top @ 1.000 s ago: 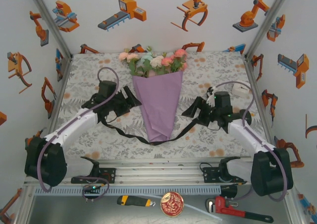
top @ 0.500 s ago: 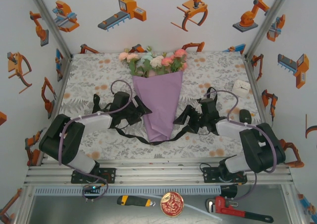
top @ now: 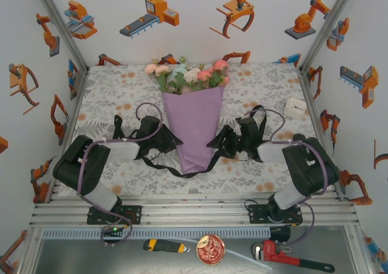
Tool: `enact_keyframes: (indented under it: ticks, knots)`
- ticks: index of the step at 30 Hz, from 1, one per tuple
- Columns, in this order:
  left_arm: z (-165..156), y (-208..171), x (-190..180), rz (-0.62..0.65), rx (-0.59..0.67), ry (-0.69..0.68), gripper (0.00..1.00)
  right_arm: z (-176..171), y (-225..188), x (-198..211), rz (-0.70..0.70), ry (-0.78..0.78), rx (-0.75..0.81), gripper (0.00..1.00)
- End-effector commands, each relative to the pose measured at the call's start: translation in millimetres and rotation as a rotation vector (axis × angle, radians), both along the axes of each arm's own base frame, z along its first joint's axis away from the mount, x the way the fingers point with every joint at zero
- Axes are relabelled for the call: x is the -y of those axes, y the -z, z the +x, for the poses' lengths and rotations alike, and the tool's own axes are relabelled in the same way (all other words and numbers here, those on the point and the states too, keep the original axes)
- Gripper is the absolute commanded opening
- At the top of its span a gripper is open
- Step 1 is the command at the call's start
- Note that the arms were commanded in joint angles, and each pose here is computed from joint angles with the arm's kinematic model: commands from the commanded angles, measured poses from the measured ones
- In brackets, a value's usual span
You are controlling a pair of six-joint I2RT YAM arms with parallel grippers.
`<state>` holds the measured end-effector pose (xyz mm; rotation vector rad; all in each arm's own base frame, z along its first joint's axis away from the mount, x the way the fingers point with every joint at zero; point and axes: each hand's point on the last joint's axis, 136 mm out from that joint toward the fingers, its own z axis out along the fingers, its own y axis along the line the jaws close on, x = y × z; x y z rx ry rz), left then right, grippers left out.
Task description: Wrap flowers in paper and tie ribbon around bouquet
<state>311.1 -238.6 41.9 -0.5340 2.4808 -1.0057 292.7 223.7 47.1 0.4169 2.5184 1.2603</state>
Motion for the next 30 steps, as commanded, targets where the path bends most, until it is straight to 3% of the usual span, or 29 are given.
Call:
enact_keyframes:
  ticks: [1,6,10,20,23,30]
  knots:
    - [-2,-2,4,-0.022,-0.004,0.005,0.31,2,-4,3,-0.028,0.026,0.001,0.63]
    - [-1,-1,6,-0.021,-0.012,0.008,0.19,0,-22,23,-0.126,0.076,0.058,0.66]
    - [-1,-1,7,-0.016,-0.016,0.016,0.13,4,-28,20,-0.115,0.079,0.068,0.65]
    - [2,-6,8,-0.012,-0.012,0.018,0.10,19,-9,-9,-0.042,0.035,0.021,0.61]
    - [1,-6,11,-0.021,-0.024,0.025,0.09,18,-6,-19,-0.005,0.031,0.004,0.52]
    - [3,-20,17,-0.055,-0.018,0.036,0.07,20,-20,-22,0.004,0.025,0.031,0.18]
